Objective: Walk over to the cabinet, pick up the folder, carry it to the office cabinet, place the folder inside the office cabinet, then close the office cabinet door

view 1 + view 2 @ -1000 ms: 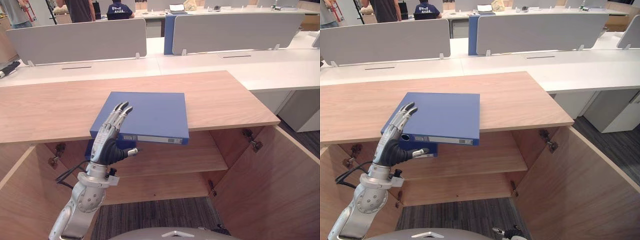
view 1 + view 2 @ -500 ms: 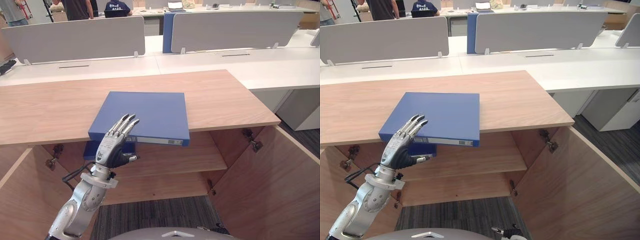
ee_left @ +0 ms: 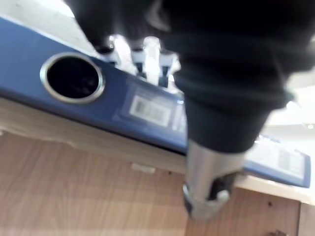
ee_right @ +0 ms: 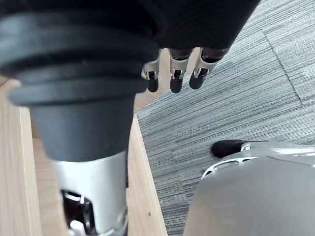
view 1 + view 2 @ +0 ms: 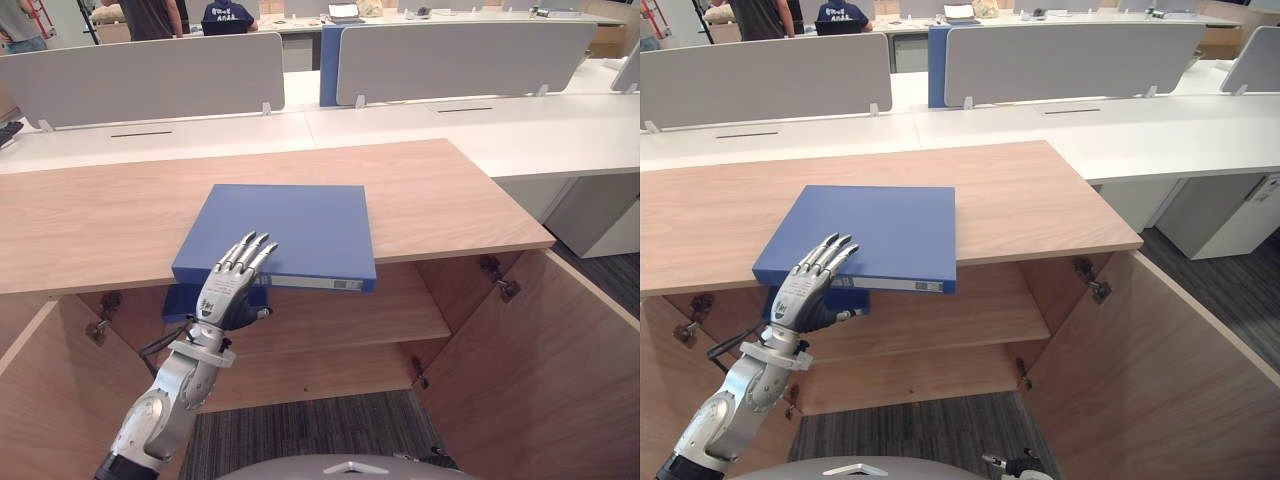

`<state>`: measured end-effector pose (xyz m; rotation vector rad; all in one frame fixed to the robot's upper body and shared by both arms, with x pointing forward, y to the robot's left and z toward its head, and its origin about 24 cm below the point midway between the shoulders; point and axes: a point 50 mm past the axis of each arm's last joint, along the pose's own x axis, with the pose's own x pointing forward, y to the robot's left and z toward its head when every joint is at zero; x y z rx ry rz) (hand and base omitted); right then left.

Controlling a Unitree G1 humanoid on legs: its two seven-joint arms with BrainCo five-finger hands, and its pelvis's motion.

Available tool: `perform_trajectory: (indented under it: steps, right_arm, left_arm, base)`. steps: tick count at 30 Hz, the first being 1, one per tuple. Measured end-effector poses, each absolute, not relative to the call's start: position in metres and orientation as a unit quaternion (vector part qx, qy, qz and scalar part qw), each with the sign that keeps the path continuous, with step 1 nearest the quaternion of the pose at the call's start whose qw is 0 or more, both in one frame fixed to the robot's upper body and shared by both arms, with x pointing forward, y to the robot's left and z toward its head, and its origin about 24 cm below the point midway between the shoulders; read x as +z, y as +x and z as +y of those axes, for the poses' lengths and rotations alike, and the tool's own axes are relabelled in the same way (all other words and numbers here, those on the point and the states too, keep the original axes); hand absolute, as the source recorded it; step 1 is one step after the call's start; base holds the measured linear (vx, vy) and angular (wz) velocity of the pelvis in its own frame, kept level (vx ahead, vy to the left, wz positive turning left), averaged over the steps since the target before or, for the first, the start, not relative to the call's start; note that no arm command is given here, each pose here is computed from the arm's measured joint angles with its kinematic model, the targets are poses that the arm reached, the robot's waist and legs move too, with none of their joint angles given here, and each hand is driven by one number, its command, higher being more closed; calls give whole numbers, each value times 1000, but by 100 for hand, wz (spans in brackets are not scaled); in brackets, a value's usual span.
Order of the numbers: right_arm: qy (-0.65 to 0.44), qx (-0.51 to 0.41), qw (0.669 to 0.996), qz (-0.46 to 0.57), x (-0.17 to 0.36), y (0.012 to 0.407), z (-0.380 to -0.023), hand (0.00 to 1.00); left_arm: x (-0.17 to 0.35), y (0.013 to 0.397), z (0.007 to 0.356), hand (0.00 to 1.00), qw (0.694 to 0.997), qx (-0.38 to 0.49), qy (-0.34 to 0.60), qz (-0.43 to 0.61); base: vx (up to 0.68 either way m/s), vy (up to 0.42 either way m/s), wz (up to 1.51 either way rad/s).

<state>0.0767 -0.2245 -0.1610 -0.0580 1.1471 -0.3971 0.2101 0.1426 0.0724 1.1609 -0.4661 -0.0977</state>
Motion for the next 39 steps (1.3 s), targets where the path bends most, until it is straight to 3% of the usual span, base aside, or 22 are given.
perform_trajectory:
  steps: [7, 8, 26, 33, 39]
  right_arm:
    - [-25, -188, 820, 540, -161, 75, -225, 0]
    - [-25, -189, 819, 541, -161, 75, -225, 0]
    - [-13, -203, 810, 549, -162, 69, -227, 0]
    - [-11, -205, 810, 549, -162, 70, -227, 0]
    - [-12, -203, 810, 549, -163, 70, -226, 0]
  left_arm:
    - [74, 214, 139, 0, 811, -33, 541, -221]
    - [73, 217, 139, 100, 811, -31, 542, -220]
    - [81, 229, 135, 100, 803, 9, 543, -245]
    - [86, 228, 136, 100, 817, 30, 517, -252]
    - [107, 215, 146, 100, 846, 84, 449, -274]
  base:
    - [12, 5, -6]
    - [0, 0, 0]
    - [0, 0, 0]
    - [0, 0, 0]
    - [0, 0, 0]
